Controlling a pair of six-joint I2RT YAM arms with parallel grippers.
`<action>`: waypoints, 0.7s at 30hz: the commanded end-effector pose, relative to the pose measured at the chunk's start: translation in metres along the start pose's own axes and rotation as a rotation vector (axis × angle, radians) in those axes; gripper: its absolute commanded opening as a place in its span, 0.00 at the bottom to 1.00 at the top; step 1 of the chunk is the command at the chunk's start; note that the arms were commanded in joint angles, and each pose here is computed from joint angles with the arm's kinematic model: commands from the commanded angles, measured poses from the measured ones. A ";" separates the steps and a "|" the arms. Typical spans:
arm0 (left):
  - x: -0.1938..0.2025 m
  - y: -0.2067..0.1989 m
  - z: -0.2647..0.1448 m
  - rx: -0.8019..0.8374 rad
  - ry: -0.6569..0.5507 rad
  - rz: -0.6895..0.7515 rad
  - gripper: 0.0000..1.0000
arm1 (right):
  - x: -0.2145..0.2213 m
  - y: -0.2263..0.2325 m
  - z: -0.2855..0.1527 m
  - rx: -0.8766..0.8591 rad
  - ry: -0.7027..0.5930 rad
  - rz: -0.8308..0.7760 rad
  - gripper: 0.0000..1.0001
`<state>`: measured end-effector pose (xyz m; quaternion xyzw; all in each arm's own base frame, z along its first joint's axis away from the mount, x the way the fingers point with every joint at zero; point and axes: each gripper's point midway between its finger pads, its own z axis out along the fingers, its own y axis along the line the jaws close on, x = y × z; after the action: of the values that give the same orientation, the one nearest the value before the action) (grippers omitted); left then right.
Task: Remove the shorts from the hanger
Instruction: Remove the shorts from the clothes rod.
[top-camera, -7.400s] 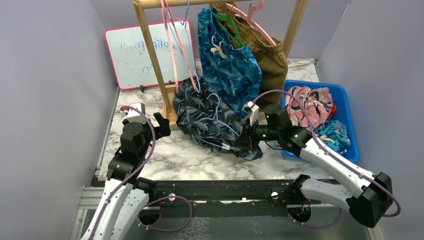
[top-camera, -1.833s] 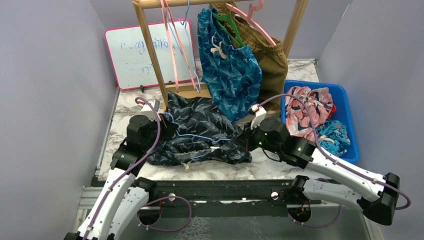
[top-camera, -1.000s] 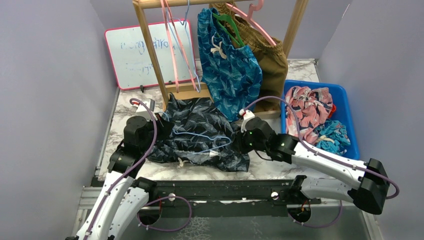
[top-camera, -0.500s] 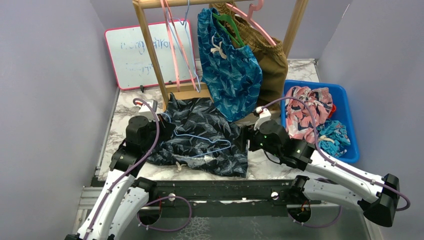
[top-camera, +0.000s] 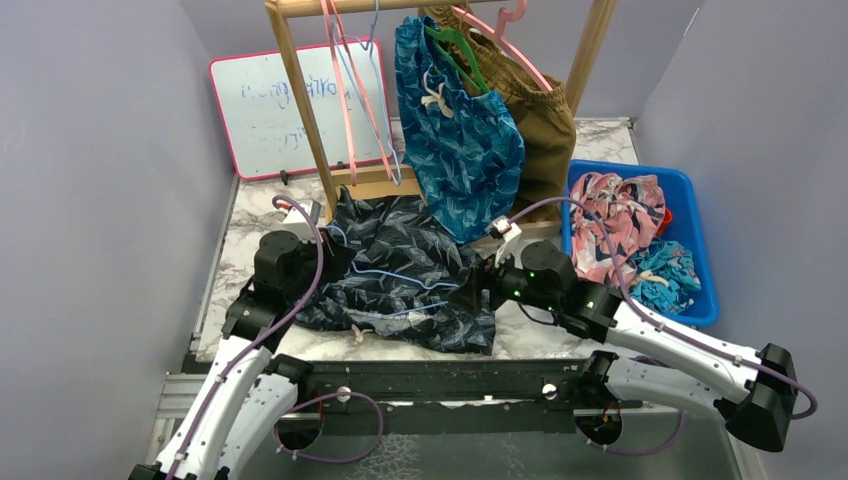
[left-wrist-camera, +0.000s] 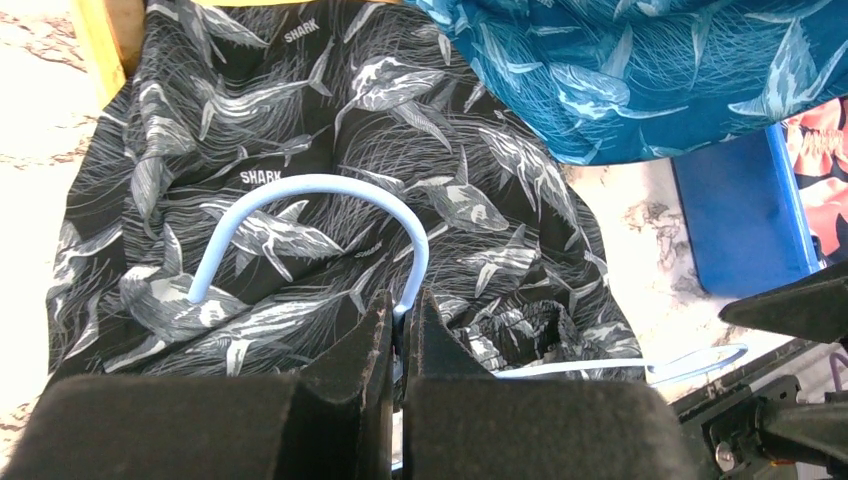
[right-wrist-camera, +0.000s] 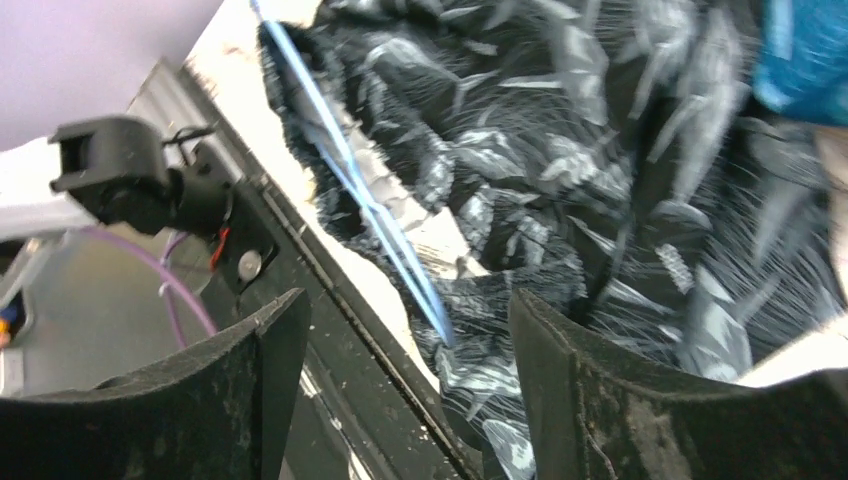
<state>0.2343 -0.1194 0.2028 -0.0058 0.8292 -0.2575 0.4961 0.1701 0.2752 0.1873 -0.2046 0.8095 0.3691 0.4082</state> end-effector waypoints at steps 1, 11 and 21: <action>-0.004 -0.016 0.003 0.103 -0.017 0.034 0.00 | 0.008 0.039 0.008 -0.240 0.059 -0.075 0.71; 0.000 -0.027 0.004 0.174 -0.002 0.047 0.00 | 0.018 0.047 0.017 -0.294 0.135 -0.105 0.33; 0.000 -0.025 0.004 0.160 -0.002 0.038 0.45 | 0.002 0.018 0.007 -0.113 0.029 -0.079 0.01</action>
<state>0.2309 -0.1395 0.2056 0.0399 0.8154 -0.3032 0.4916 0.1462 0.3029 0.1786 -0.2980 0.7845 0.4154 0.3509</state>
